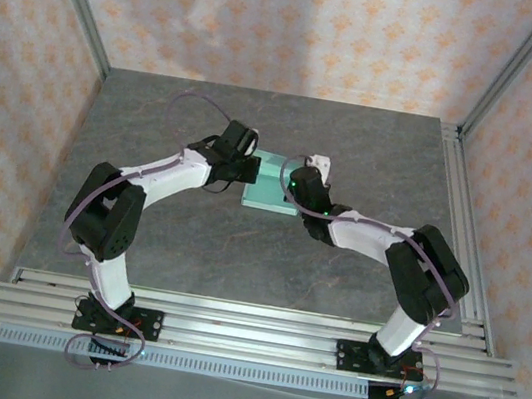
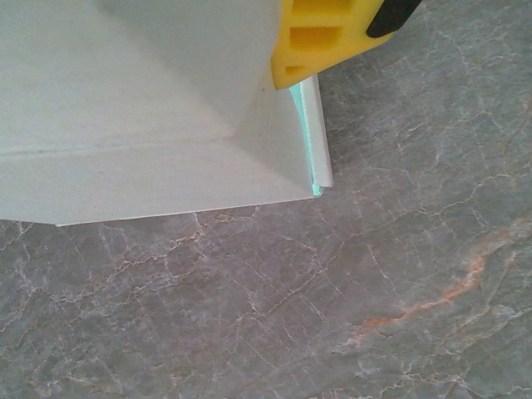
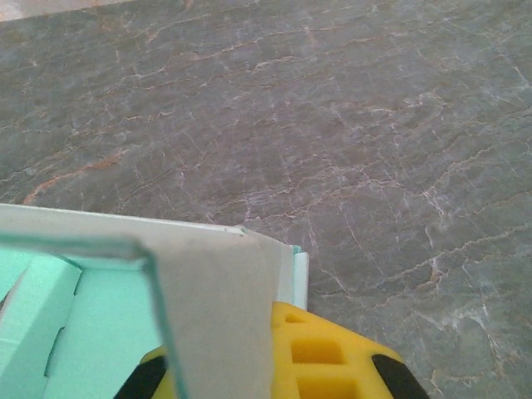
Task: Fold the paper box
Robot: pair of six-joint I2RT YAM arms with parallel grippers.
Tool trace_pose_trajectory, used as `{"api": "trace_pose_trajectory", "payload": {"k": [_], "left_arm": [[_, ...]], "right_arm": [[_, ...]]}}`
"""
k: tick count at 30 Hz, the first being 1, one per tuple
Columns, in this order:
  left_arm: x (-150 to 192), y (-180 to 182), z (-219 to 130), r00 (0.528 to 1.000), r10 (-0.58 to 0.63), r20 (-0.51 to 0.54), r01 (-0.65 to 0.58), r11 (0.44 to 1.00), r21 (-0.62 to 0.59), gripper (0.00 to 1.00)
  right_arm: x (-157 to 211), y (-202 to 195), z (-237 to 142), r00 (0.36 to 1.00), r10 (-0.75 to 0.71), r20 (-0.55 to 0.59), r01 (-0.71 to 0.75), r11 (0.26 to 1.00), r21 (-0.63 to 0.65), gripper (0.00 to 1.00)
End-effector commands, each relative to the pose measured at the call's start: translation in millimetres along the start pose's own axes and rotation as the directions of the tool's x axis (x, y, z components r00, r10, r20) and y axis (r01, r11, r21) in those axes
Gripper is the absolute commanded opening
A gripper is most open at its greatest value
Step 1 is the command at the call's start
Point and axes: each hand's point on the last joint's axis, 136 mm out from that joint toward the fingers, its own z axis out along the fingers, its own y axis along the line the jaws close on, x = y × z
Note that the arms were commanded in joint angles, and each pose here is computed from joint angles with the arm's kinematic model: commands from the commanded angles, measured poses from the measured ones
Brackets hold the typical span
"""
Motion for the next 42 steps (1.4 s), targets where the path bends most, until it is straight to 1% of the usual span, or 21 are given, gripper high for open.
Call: {"api": "trace_pose_trajectory", "payload": {"k": [1,13,18,26,32,36,40,42], "left_arm": [[-3,-11,-3,0.999,-0.028,0.042,0.027,0.999,0.038,0.0],[33,-2,8,1.0,-0.024,0.008,0.023,1.0,0.017,0.0],[38,1,6,0.999,-0.034,0.032,0.034,0.999,0.015,0.0],[53,7,9,0.999,-0.016,0.036,0.016,1.0,0.004,0.0],[60,13,10,1.0,-0.001,0.03,0.002,1.0,-0.031,0.0],[59,17,10,0.999,0.024,0.028,-0.023,0.998,-0.06,0.0],[55,18,8,0.999,0.038,0.031,-0.035,0.996,-0.076,0.0],[53,17,7,0.999,0.04,0.03,-0.038,0.996,-0.076,0.0]], "right_arm": [[-24,5,-11,0.986,0.085,0.145,-0.082,0.996,-0.03,0.0],[5,6,-13,0.974,0.062,0.219,-0.05,0.997,-0.06,0.0],[11,12,-19,0.964,0.036,0.263,-0.02,0.998,-0.064,0.0],[15,12,-22,0.958,0.03,0.285,-0.004,0.996,-0.089,0.05],[4,21,-32,0.952,0.037,0.303,0.008,0.989,-0.145,0.21],[-1,23,-38,0.949,0.026,0.314,0.026,0.987,-0.16,0.36],[-3,21,-46,0.947,0.007,0.322,0.048,0.985,-0.164,0.57],[-1,21,-50,0.948,-0.001,0.318,0.061,0.982,-0.178,0.65]]}}
